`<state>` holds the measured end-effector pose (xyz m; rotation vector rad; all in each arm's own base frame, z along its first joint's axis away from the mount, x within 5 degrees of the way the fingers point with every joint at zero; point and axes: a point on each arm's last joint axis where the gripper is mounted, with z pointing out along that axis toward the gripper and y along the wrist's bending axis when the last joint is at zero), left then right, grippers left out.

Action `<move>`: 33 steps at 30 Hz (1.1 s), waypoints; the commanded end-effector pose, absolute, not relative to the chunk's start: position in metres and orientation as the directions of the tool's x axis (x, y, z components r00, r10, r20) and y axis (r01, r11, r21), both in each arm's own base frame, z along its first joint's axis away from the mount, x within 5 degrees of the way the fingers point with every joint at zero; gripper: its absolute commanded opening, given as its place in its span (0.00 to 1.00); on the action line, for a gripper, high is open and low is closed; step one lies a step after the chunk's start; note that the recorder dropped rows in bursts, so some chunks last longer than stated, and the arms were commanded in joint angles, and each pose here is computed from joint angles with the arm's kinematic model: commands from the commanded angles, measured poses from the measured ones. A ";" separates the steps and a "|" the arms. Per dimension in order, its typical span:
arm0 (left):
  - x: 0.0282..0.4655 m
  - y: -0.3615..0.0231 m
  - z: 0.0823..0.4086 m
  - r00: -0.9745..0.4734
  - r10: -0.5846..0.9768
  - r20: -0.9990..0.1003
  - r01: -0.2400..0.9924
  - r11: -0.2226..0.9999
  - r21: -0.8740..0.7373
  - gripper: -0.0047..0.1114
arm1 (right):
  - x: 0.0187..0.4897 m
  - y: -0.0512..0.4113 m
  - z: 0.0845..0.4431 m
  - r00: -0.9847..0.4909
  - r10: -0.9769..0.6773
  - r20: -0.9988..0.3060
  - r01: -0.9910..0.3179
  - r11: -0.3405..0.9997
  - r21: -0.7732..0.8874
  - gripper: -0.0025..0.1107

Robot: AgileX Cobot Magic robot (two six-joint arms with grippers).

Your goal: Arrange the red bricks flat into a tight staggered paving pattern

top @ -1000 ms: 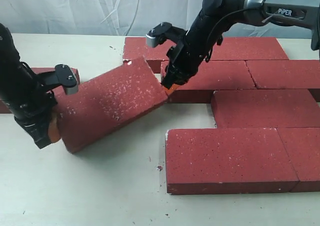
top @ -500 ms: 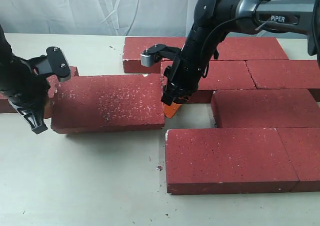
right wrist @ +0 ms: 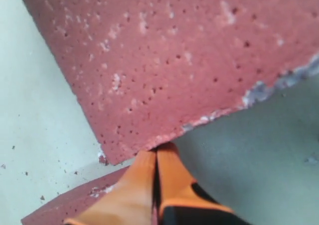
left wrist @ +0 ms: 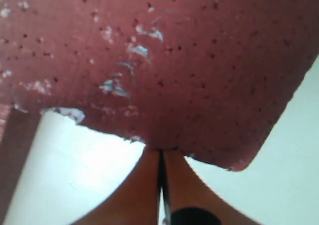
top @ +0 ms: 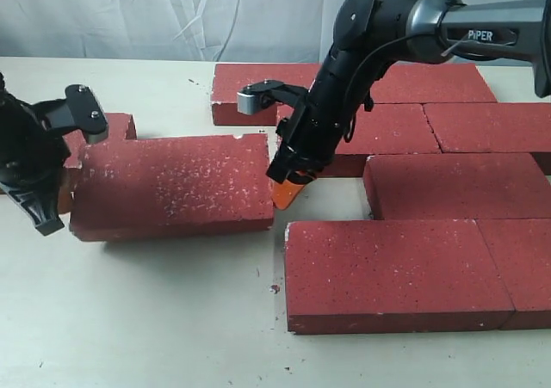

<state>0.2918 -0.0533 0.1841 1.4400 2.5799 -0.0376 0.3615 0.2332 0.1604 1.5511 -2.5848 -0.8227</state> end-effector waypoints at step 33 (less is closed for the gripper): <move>0.276 -0.008 0.174 -0.694 0.661 -0.285 0.715 0.679 -0.166 0.04 | 0.379 0.196 0.192 -0.595 -0.751 -0.285 -0.789 0.478 0.388 0.01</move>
